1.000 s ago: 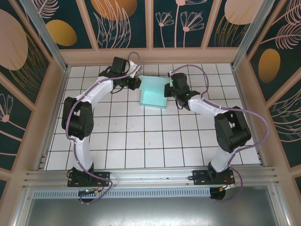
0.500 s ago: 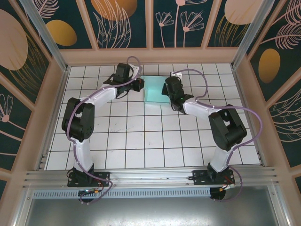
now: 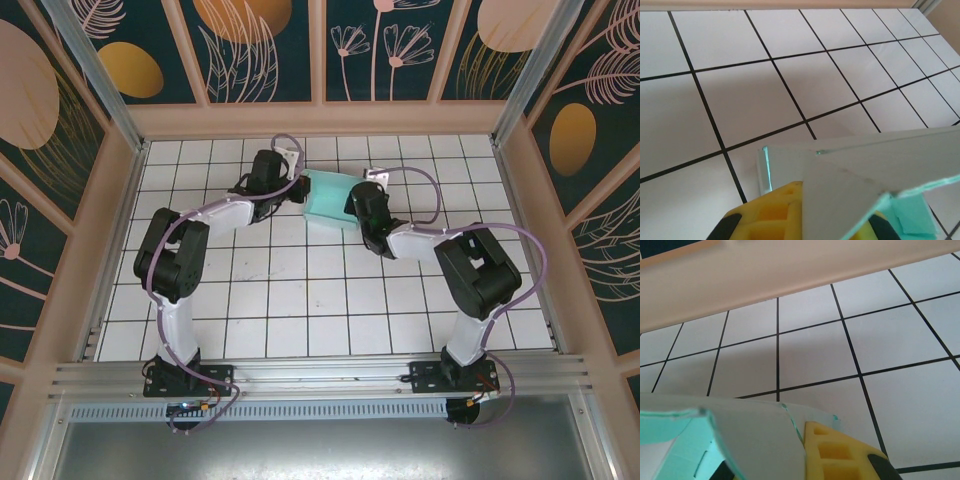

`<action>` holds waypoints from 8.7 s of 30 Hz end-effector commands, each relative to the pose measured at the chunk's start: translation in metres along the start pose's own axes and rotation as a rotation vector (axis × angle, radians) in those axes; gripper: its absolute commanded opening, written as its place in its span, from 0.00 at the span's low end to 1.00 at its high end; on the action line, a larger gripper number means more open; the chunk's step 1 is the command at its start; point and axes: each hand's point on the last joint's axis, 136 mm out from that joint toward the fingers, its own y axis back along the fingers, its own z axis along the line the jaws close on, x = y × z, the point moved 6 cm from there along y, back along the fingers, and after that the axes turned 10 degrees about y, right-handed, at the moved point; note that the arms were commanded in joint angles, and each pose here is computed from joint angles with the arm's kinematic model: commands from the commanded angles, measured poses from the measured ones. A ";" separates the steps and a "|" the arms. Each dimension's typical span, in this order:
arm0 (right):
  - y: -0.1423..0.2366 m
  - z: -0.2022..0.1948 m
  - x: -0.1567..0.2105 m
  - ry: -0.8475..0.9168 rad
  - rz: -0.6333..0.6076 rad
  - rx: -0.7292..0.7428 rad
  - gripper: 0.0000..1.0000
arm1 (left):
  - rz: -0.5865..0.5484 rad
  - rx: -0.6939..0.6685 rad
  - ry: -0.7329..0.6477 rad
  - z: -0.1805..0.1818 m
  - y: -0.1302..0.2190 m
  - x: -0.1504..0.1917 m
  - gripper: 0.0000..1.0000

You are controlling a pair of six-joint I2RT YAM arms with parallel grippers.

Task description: Fold the paper box

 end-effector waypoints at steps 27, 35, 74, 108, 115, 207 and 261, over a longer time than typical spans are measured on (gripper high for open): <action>0.002 -0.012 0.046 -0.123 -0.079 0.238 0.00 | -0.150 -0.025 -0.010 0.007 0.009 0.002 0.00; 0.001 -0.011 0.061 -0.134 -0.066 0.239 0.00 | -0.150 -0.019 -0.009 0.009 0.008 0.006 0.00; 0.097 -0.002 0.019 -0.055 -0.245 -0.147 0.84 | -0.168 -0.067 -0.059 0.027 0.010 0.031 0.00; -0.002 -0.009 0.043 -0.404 0.340 -0.273 0.82 | -0.257 0.003 -0.160 0.009 0.038 0.066 0.24; -0.006 -0.011 0.053 -0.408 0.362 -0.265 0.81 | -0.282 0.002 -0.128 0.009 0.060 0.072 0.51; 0.001 -0.036 0.029 -0.368 0.327 -0.620 0.75 | 0.175 0.231 0.540 0.058 0.036 0.128 0.20; 0.025 -0.028 0.007 -0.639 0.404 -0.905 0.37 | -0.596 -0.120 -0.608 -0.038 0.144 0.052 0.99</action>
